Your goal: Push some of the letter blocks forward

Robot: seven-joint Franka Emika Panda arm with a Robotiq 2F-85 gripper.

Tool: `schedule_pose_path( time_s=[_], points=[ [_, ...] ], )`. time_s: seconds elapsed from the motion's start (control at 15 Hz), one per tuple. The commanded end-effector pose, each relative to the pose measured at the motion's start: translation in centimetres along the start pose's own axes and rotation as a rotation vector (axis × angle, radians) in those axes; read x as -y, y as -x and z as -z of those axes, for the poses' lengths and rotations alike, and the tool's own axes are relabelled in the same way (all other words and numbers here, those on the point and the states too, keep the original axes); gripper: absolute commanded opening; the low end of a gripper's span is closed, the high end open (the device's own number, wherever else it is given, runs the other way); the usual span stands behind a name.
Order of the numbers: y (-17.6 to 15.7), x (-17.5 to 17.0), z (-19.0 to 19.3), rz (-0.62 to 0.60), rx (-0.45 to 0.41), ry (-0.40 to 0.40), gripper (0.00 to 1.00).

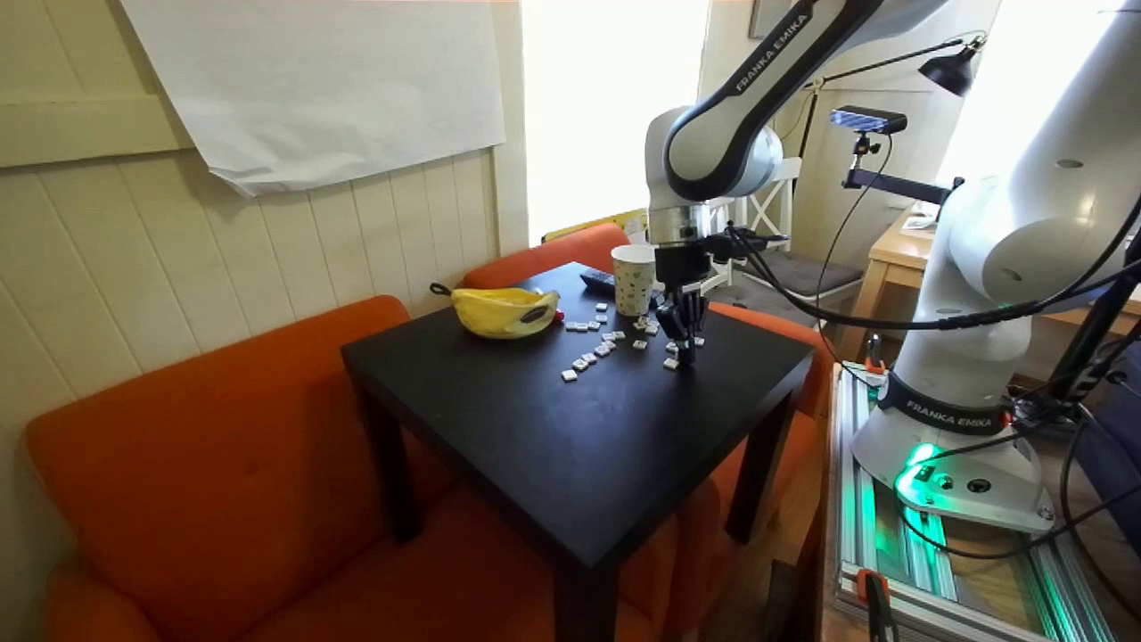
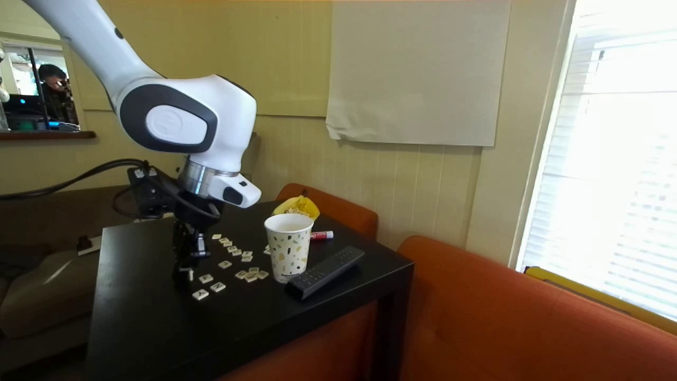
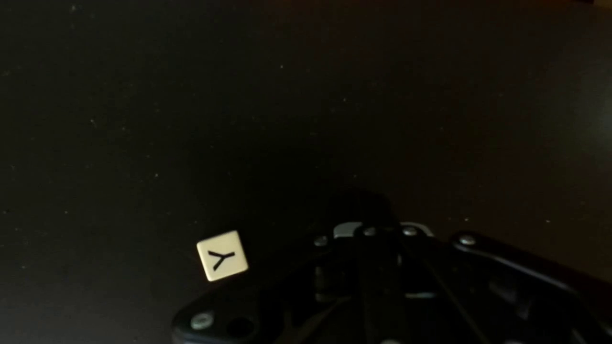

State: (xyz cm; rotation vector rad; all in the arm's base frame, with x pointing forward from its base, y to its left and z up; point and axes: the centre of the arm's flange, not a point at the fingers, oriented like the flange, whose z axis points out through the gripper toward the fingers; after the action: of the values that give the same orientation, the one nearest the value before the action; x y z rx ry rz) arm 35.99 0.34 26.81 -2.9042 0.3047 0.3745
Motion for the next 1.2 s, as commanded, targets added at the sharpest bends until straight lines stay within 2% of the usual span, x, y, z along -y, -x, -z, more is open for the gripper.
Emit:
schedule_pose_path(
  time_s=[0.0, 0.53, 0.67, 0.8, 1.0, 1.13],
  points=[
    [-0.2, 0.5, -0.9, 0.018, -0.045, -0.019, 0.00],
    [-1.8, 1.4, 0.6, 0.053, -0.262, -0.010, 0.00],
    [-2.0, 1.5, 0.8, 0.057, -0.292, -0.009, 0.00],
    [-1.7, 1.6, 0.9, 0.054, -0.260, -0.006, 0.00],
    [-0.4, 1.9, 1.5, 0.040, -0.134, -0.027, 0.00],
    [0.1, 1.5, 1.8, 0.027, -0.079, -0.004, 0.00]
  ],
)
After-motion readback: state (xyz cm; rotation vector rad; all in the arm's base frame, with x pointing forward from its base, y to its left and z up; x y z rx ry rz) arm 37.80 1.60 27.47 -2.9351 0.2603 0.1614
